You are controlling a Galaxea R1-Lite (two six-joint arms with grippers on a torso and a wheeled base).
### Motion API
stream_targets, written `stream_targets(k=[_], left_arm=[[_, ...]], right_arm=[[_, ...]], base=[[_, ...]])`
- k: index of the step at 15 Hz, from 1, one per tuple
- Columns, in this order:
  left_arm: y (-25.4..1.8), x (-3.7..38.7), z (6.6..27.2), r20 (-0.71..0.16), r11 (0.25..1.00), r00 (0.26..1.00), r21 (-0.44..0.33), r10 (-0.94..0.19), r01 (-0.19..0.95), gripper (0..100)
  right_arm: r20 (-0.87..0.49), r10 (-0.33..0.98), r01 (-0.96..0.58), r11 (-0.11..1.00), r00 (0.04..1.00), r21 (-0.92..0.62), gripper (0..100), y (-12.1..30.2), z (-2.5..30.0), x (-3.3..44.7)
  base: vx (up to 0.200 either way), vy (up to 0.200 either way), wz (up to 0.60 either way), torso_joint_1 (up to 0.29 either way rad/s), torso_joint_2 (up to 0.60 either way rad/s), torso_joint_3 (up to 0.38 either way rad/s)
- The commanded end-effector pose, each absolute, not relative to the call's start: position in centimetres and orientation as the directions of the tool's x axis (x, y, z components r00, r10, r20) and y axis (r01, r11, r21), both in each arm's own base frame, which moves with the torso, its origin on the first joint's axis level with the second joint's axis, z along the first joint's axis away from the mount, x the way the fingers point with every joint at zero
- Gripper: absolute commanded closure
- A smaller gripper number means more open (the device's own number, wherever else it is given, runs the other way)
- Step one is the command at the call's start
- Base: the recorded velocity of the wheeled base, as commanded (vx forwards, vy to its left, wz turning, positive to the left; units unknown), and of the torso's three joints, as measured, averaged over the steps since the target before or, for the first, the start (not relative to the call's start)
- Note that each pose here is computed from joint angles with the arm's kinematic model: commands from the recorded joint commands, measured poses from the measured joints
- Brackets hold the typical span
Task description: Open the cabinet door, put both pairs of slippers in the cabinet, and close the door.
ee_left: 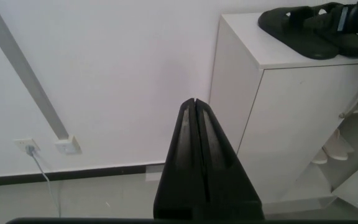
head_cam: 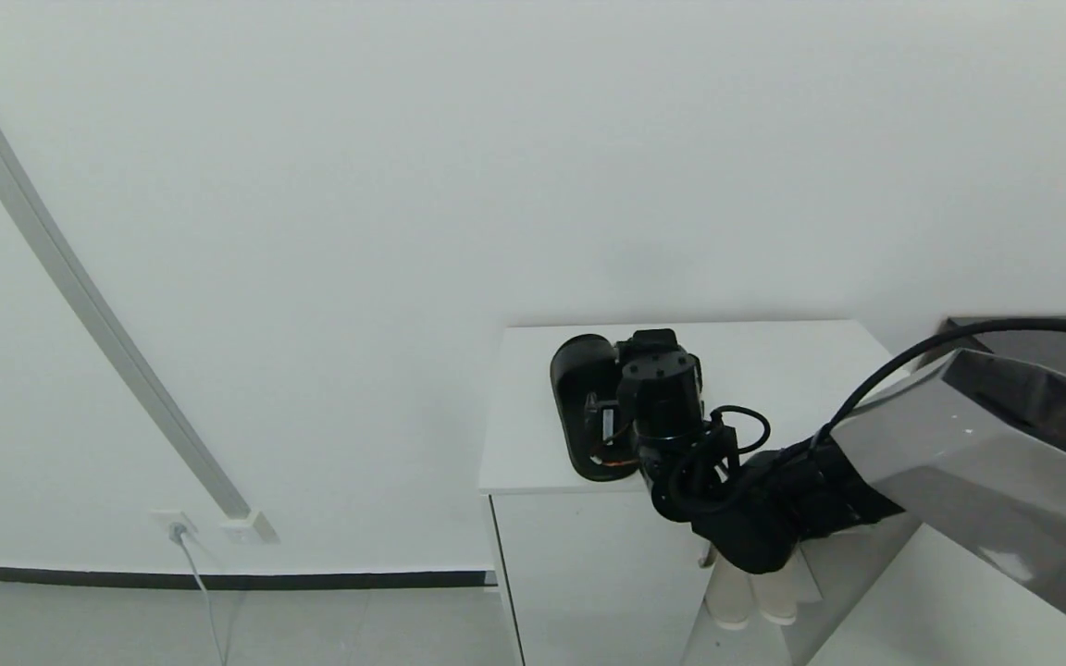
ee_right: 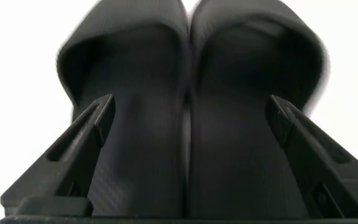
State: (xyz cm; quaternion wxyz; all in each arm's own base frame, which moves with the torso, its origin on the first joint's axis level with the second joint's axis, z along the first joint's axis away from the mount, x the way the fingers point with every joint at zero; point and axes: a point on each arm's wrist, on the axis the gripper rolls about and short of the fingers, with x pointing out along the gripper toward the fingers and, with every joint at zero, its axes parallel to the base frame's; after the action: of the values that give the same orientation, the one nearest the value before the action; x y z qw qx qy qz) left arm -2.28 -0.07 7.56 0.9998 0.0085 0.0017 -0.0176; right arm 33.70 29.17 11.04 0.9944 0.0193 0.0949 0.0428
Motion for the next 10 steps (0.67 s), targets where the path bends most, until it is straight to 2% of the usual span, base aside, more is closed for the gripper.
stream_targets(k=[1, 5, 10], left_arm=[[-0.1, -2.3, 7.6, -0.003, 0.999, 0.999, 0.017, -0.035, 0.035, 100], [-0.1, -2.3, 7.6, -0.003, 0.999, 0.999, 0.017, -0.035, 0.035, 100], [-0.1, -2.3, 7.6, -0.005, 0.999, 0.999, 0.015, -0.035, 0.035, 100]], right_arm=[[-0.185, 0.064, -0.059, 0.998, 0.981, 0.032, 0, 29.3, 9.6, 35.8], [-0.133, 0.018, -0.016, 1.0, 0.991, 0.016, 0, 28.7, 9.8, 39.3], [-0.146, 0.018, -0.017, 1.0, 0.989, 0.009, 0, 28.9, 10.3, 40.8]], base=[[0.0, 0.0, 0.0, 0.0, 0.0, 0.0], [0.0, 0.0, 0.0, 0.0, 0.0, 0.0], [0.0, 0.0, 0.0, 0.0, 0.0, 0.0]])
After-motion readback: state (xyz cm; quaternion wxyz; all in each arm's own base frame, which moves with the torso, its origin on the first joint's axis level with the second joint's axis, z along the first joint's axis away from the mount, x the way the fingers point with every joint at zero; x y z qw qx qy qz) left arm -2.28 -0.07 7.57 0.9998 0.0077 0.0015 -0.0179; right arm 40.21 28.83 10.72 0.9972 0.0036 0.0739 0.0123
